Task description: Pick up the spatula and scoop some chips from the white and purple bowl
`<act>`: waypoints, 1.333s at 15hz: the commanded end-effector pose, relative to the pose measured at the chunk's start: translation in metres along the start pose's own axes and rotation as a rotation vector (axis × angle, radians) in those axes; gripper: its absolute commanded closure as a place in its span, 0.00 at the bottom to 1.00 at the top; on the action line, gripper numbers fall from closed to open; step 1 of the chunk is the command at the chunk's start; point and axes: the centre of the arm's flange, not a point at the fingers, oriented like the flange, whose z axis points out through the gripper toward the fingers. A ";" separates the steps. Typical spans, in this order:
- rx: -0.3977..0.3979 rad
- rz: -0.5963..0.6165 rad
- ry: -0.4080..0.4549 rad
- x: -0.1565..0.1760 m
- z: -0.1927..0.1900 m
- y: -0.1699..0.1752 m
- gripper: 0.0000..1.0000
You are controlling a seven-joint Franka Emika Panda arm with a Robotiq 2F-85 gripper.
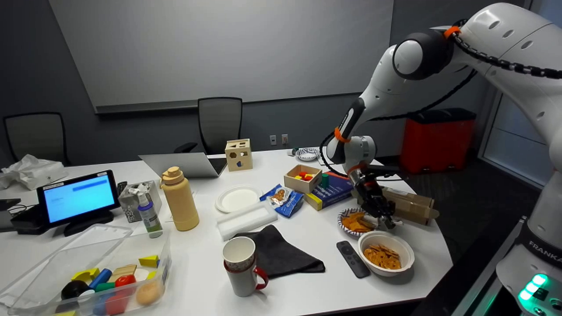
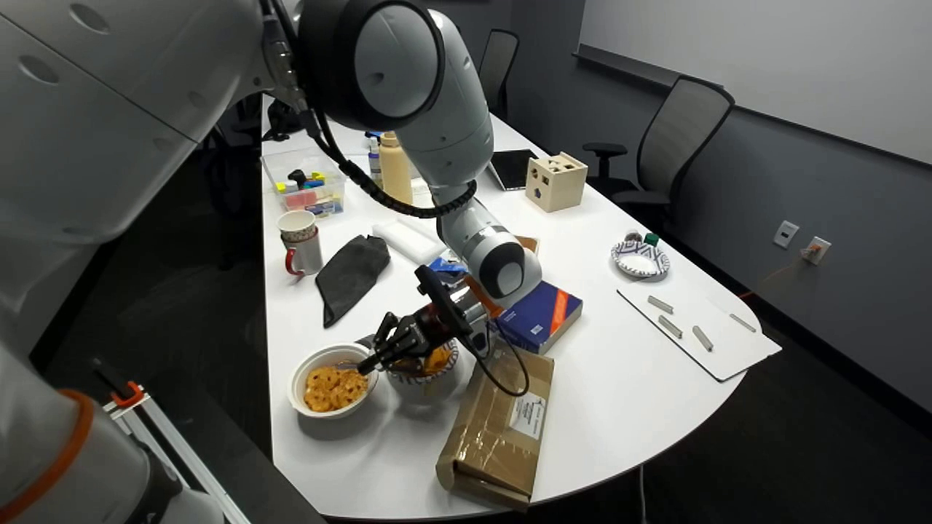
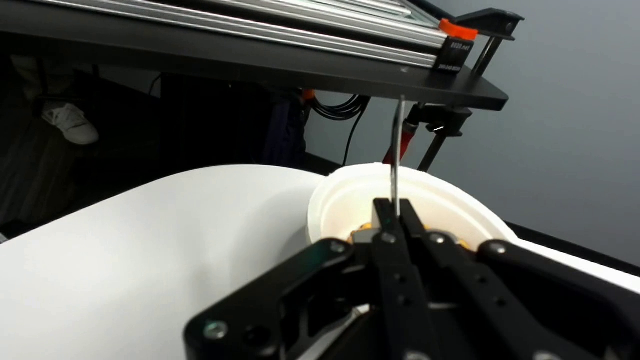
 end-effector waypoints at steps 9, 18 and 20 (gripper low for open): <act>0.131 -0.125 -0.090 -0.015 0.003 -0.008 0.99; 0.028 -0.024 -0.068 -0.014 0.007 -0.006 0.99; 0.023 -0.005 -0.111 -0.002 0.017 -0.004 0.99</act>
